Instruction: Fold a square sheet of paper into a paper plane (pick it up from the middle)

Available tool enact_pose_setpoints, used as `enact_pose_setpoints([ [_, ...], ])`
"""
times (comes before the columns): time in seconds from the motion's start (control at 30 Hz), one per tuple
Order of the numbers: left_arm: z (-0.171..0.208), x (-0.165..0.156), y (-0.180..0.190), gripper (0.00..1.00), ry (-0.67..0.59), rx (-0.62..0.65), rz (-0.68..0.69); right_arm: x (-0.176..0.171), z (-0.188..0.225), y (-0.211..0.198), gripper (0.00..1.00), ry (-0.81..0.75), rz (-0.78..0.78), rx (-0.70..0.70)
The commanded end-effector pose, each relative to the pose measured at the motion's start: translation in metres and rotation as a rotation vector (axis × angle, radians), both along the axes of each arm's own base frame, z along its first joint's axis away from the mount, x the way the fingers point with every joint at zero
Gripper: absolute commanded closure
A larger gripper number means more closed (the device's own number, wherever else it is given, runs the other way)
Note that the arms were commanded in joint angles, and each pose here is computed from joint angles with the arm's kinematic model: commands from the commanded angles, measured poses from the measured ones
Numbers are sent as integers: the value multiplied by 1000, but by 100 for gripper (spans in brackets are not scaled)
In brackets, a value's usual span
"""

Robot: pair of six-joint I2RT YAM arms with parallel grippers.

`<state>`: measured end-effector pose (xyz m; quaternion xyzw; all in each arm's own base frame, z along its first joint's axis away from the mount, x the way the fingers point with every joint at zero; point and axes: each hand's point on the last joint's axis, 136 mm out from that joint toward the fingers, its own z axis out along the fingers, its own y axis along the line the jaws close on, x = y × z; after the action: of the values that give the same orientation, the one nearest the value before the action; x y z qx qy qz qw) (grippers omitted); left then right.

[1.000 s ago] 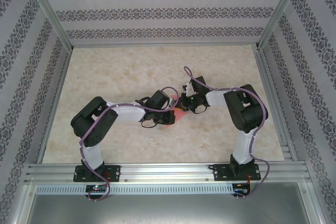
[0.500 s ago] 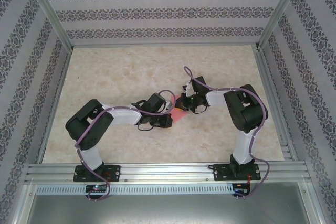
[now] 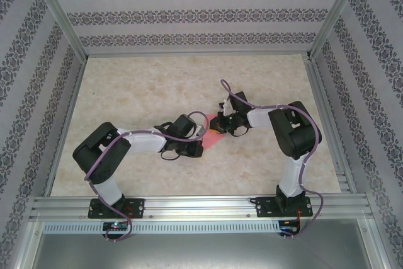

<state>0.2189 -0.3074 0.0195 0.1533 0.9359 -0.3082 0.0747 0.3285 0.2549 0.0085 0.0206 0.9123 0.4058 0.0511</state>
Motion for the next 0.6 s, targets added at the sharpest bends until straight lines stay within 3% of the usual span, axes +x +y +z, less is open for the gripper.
enact_pose_setpoints([
  [0.0,14,-9,5,100,-4,8,-10,-38,-85,-65,100,180,-86,-335],
  [0.2,45,28,-15,100,-128,-108,113,-36,-85,-61,100,177,-87,-325],
  [0.37,34,43,-26,100,-122,-110,152,-35,-85,-60,100,177,-84,-322],
  [0.57,11,37,-21,100,-73,-55,150,-32,-81,-55,100,166,-80,-307],
])
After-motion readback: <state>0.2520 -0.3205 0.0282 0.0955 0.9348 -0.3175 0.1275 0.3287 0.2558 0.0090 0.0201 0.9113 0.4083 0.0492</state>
